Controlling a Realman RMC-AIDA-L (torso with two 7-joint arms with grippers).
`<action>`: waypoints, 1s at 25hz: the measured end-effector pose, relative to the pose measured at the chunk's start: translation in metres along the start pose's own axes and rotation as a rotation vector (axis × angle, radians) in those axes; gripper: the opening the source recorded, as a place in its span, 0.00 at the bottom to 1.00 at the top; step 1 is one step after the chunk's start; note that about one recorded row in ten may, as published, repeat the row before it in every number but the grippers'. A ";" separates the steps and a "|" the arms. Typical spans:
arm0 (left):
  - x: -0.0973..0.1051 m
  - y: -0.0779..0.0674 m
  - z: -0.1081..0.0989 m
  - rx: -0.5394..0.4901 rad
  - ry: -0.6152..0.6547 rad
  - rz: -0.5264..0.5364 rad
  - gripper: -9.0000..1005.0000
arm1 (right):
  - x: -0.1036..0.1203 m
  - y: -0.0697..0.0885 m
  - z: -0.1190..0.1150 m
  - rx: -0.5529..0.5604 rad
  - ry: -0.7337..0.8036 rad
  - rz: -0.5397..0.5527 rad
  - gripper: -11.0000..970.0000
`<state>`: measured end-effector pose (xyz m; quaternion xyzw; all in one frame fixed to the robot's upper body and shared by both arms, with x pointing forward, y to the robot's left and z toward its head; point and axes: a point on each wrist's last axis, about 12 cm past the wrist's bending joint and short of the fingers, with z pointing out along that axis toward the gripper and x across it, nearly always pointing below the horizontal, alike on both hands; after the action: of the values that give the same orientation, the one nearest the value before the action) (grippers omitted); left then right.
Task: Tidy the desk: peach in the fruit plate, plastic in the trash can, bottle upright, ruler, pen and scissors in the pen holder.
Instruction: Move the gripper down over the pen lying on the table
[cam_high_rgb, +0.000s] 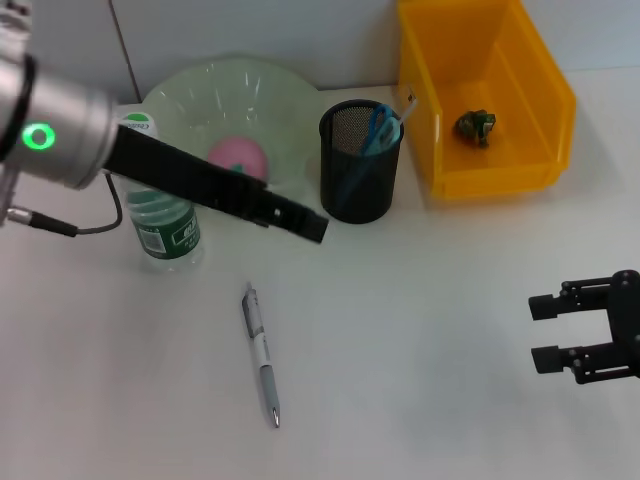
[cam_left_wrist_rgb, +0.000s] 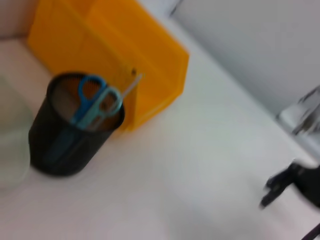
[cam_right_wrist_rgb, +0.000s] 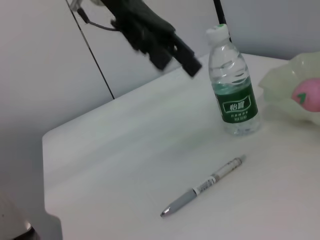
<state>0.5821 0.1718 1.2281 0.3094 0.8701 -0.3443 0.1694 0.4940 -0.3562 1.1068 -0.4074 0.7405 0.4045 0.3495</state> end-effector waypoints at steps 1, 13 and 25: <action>-0.008 -0.002 0.007 -0.065 0.064 0.002 0.80 | 0.000 0.000 0.000 -0.001 0.005 0.000 0.73; -0.029 0.008 0.041 -0.285 0.294 -0.056 0.80 | 0.000 -0.007 0.011 0.023 0.087 -0.018 0.73; -0.025 0.019 0.054 -0.337 0.415 -0.108 0.80 | -0.017 -0.010 0.026 0.022 0.098 -0.115 0.73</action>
<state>0.6183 0.1337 1.1932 0.2940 0.9464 -0.1323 0.0181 0.5150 -0.3311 1.1070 -0.4646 0.7363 0.3554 0.3400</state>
